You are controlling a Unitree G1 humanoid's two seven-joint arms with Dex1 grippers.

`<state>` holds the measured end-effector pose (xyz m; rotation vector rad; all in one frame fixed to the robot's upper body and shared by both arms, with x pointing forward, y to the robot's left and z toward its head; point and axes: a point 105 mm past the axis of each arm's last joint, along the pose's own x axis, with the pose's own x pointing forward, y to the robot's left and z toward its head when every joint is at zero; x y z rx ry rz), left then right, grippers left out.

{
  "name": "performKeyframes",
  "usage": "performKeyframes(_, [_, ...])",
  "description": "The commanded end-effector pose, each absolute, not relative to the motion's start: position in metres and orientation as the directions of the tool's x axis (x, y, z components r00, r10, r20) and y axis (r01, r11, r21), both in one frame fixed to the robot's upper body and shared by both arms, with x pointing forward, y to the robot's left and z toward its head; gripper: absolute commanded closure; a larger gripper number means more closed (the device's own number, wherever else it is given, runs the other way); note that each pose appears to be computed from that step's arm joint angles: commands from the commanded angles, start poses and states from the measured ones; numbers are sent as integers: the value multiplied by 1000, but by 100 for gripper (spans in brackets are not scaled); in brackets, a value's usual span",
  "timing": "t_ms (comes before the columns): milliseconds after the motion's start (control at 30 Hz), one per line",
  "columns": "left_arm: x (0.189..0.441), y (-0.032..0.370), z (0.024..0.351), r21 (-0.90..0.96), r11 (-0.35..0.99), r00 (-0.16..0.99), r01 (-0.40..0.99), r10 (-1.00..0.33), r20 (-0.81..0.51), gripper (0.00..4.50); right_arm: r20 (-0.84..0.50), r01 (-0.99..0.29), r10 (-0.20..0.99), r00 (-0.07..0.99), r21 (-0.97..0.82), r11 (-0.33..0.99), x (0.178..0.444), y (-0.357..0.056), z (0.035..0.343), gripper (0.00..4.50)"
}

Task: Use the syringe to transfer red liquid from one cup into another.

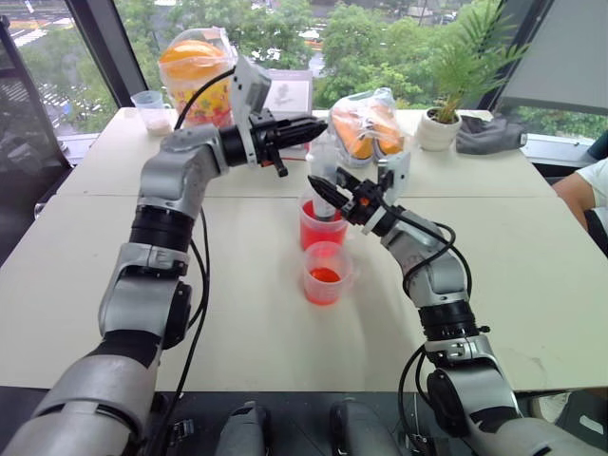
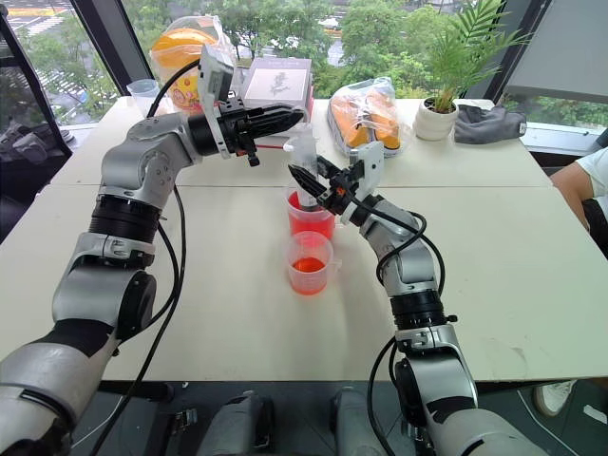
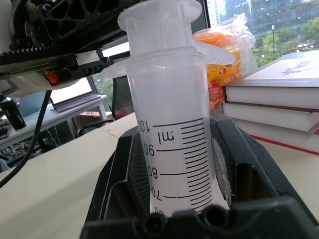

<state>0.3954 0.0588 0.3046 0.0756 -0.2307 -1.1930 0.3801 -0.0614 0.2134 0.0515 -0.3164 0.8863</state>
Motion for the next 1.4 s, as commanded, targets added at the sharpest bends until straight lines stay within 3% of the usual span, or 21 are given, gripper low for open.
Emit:
performKeyframes(33, [388, 81, 369, 317, 480, 390, 818, -868, 309, 444, 239, -827, 821, 519, -103, 553, 371, -45, 200, 316])
performKeyframes(1000, [385, 75, 355, 299, 458, 376, 837, -879, 293, 444, 302, -817, 815, 495, -157, 555, 369, -47, 234, 316])
performKeyframes(1033, [384, 75, 354, 298, 455, 375, 839, -881, 289, 364, 308, -814, 812, 495, -162, 557, 370, -48, 237, 316])
performKeyframes(1067, [384, 76, 353, 298, 454, 374, 840, -882, 287, 333, 313, -812, 811, 495, -166, 560, 370, -49, 240, 316])
performKeyframes(1267, [381, 83, 346, 309, 454, 382, 836, -885, 265, 34, 338, -796, 798, 499, -184, 576, 373, -54, 252, 316])
performKeyframes(1300, [381, 85, 344, 315, 456, 387, 832, -885, 259, 1, 341, -793, 795, 501, -185, 580, 374, -55, 253, 316])
performKeyframes(1400, [381, 94, 338, 330, 477, 417, 814, -877, 239, 1, 349, -787, 789, 506, -188, 588, 376, -58, 257, 316])
